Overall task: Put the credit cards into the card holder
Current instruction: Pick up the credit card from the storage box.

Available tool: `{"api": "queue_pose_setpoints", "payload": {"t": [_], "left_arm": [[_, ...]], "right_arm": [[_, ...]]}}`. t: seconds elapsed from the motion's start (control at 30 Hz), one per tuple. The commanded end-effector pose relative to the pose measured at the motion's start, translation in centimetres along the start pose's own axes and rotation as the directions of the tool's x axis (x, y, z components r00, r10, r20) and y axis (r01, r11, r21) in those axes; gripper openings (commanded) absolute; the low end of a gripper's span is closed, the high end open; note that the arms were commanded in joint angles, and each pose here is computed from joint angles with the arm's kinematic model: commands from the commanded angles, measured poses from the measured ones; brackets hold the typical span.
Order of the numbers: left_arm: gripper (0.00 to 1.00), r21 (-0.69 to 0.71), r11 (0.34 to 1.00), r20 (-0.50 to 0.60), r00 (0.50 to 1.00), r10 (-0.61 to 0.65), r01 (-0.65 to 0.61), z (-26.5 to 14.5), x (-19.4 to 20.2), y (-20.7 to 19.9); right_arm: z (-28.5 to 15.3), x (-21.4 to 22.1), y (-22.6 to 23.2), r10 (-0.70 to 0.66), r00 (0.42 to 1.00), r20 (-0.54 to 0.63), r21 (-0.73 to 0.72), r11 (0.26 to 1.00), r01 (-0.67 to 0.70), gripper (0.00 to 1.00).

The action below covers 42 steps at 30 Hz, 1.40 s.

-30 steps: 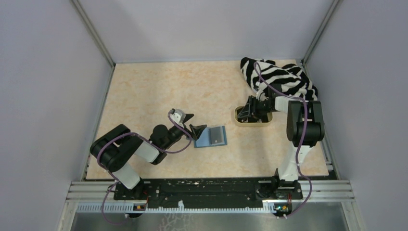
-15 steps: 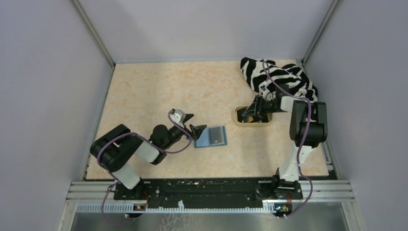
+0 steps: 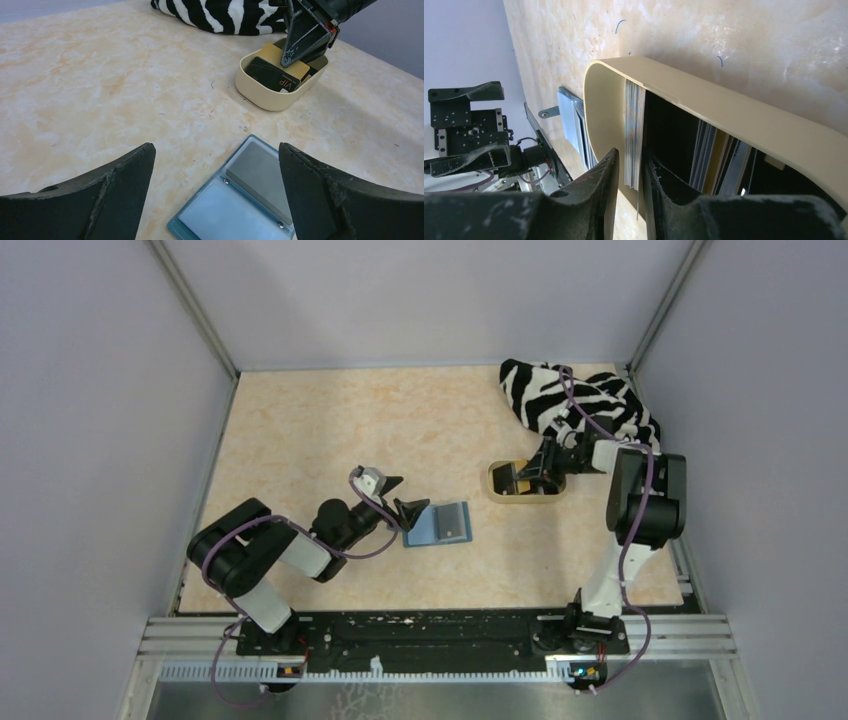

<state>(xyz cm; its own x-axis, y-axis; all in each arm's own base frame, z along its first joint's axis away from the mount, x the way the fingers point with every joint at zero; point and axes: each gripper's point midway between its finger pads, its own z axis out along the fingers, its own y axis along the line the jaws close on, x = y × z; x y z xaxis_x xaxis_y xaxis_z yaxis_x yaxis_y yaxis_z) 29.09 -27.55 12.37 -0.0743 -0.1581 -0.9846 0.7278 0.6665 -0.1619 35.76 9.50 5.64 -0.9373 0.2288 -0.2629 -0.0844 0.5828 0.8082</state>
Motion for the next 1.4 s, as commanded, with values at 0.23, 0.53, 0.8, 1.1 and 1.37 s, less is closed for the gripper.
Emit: {"api": "queue_pose_setpoints", "payload": {"t": [0.23,0.53,0.8,1.1,1.37], "left_arm": [[0.99,0.000,1.000,0.054,0.999,-0.007,0.007,-0.1,-1.1,0.0],[0.99,-0.001,1.000,0.070,0.998,-0.009,0.009,-0.4,-1.3,0.0],[0.99,0.040,0.997,0.063,0.996,-0.066,0.063,-0.3,-1.3,0.1],[0.99,0.135,0.947,0.012,0.955,-0.295,0.291,-0.7,-1.5,1.6],[0.93,0.227,0.855,-0.071,0.883,-0.464,0.467,-1.8,-2.9,-1.1]], "right_arm": [[-2.6,-2.9,0.8,-0.081,0.993,0.091,0.043,0.996,0.077,0.09],[-4.1,-3.6,0.3,-0.093,0.987,0.128,0.088,0.993,0.082,0.00],[-6.7,-4.6,1.3,-0.175,0.967,0.184,0.116,0.981,0.155,0.00],[-8.3,-3.6,8.0,-0.335,0.906,0.260,-0.133,0.917,0.377,0.00],[-5.5,-0.2,12.8,-0.452,0.867,0.210,-0.308,0.811,0.498,0.00]]}}
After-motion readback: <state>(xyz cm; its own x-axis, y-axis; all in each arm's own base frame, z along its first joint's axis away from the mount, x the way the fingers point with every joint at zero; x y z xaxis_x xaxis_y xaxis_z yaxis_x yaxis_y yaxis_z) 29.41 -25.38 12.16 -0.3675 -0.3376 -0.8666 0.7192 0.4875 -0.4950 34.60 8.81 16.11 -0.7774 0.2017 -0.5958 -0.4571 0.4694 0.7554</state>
